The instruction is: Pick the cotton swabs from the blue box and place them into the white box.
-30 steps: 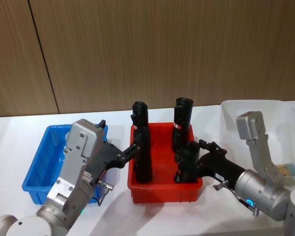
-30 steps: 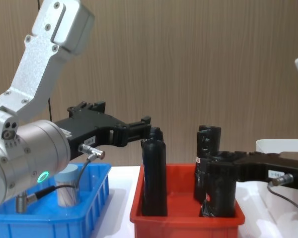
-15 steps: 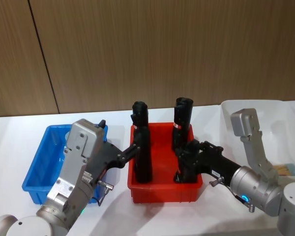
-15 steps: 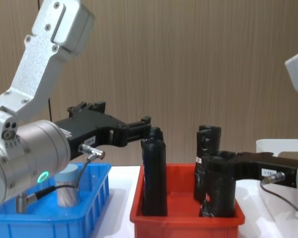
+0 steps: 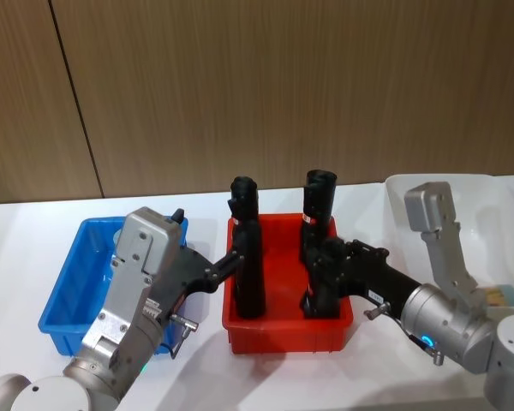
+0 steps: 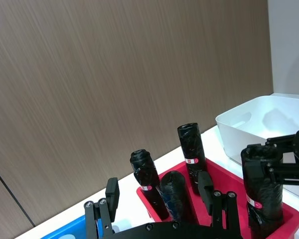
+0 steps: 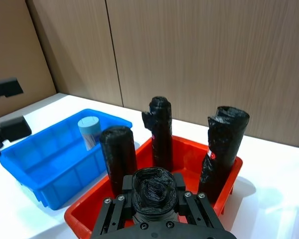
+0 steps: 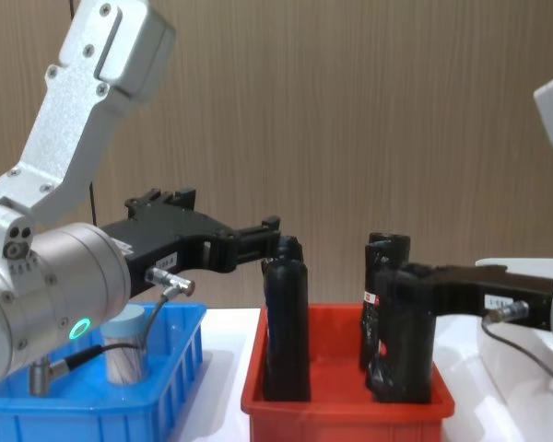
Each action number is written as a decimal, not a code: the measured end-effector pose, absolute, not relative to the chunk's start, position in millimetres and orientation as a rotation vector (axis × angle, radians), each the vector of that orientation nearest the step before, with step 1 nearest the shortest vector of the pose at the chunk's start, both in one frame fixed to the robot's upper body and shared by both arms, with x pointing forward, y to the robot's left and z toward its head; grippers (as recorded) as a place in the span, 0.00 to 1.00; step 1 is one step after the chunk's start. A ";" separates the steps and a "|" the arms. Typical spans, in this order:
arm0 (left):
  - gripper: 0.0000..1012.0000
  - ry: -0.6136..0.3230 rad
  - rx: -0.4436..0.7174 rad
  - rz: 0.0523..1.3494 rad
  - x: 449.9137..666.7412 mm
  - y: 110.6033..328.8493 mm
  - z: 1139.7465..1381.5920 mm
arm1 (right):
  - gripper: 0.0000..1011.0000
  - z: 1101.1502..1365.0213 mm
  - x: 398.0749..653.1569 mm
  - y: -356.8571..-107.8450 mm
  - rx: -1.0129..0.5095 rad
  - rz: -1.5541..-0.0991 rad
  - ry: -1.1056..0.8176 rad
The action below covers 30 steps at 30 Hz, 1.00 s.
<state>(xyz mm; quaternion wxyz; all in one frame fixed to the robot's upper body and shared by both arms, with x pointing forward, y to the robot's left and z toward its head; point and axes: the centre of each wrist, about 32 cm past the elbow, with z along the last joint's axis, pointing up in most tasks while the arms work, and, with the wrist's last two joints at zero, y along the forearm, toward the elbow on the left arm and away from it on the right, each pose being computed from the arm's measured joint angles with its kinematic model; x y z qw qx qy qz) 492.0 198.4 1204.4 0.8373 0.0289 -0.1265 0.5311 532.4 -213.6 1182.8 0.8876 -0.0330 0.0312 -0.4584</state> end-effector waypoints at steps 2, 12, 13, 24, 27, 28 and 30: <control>0.99 -0.268 0.061 1.124 492.0 198.4 1204.4 | 0.46 1186.1 531.3 -213.3 -0.061 -0.953 0.055; 0.99 -0.268 0.061 1.124 492.0 198.4 1204.4 | 0.41 1215.5 527.3 -219.3 -0.009 -0.974 -0.024; 0.99 -0.268 0.061 1.124 492.0 198.4 1204.4 | 0.39 1218.4 527.2 -220.5 -0.005 -0.978 -0.030; 0.99 -0.268 0.061 1.124 492.0 198.4 1204.4 | 0.35 1260.2 526.8 -247.3 0.042 -1.064 -0.132; 0.99 -0.268 0.061 1.124 492.0 198.4 1204.4 | 0.34 1266.2 527.3 -253.6 0.045 -1.085 -0.149; 0.99 -0.268 0.061 1.124 492.0 198.4 1204.4 | 0.34 1269.8 527.8 -257.8 0.046 -1.100 -0.160; 0.99 -0.268 0.061 1.124 492.0 198.4 1204.4 | 0.34 1274.6 528.8 -264.8 0.045 -1.124 -0.174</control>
